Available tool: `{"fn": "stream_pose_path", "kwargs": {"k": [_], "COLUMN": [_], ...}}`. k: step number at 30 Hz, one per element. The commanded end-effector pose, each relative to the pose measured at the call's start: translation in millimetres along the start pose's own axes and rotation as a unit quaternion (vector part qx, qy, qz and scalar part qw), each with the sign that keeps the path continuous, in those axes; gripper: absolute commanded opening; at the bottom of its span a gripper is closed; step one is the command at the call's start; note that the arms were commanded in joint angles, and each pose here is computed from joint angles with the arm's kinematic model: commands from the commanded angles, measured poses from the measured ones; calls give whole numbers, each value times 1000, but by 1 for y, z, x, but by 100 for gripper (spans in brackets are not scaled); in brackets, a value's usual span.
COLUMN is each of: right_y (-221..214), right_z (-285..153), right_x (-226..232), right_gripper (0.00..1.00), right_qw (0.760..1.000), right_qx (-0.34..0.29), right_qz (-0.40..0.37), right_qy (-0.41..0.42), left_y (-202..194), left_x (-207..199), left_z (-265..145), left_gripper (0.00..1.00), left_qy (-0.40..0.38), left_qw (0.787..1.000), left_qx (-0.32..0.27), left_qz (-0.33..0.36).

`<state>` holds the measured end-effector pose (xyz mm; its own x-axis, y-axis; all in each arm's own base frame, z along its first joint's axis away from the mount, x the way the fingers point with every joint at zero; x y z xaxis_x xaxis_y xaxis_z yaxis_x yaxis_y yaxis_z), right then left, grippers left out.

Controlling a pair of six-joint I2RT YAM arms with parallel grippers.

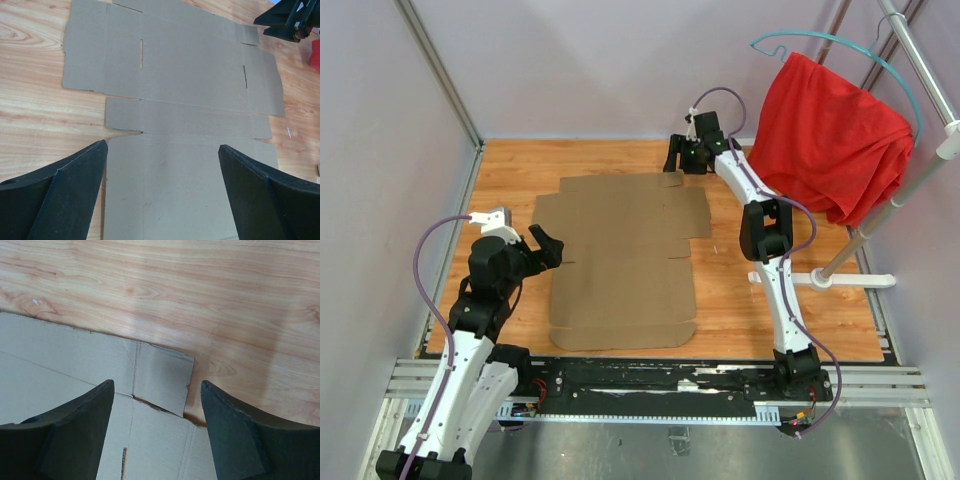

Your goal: Fold the paper box

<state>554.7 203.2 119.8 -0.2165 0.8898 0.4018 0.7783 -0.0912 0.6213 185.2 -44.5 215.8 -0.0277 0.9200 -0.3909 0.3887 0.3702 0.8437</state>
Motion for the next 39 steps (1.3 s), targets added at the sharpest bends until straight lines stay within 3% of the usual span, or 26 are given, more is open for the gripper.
{"fn": "stream_pose_path", "kwargs": {"k": [1, 32, 39], "right_y": [-7, -25, -21], "right_z": [9, 22, 17], "right_x": [-11, 0, 9], "right_gripper": [71, 59, 45], "right_qw": [1000, 999, 1000], "right_qx": [9, 29, 18], "right_qz": [18, 10, -12], "right_qy": [3, 28, 8], "left_y": [3, 3, 3], "left_x": [-2, -3, -3], "left_z": [0, 1, 1], "left_gripper": [99, 99, 99], "left_qy": [-6, -7, -8], "left_qw": [1000, 1000, 1000], "left_qx": [-10, -8, -8], "left_qz": [6, 5, 5]}}
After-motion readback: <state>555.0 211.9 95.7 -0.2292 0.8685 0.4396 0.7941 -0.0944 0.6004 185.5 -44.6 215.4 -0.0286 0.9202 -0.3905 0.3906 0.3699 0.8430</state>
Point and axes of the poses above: each gripper's point midway between its finger pads, its own z axis out along the fingers, its own x axis along the line the jaws close on, y = z × x, the point moved 8 cm from there along -z, back along the fingers, and after that the axes turned 1 degree about z, right-handed, at the moved point
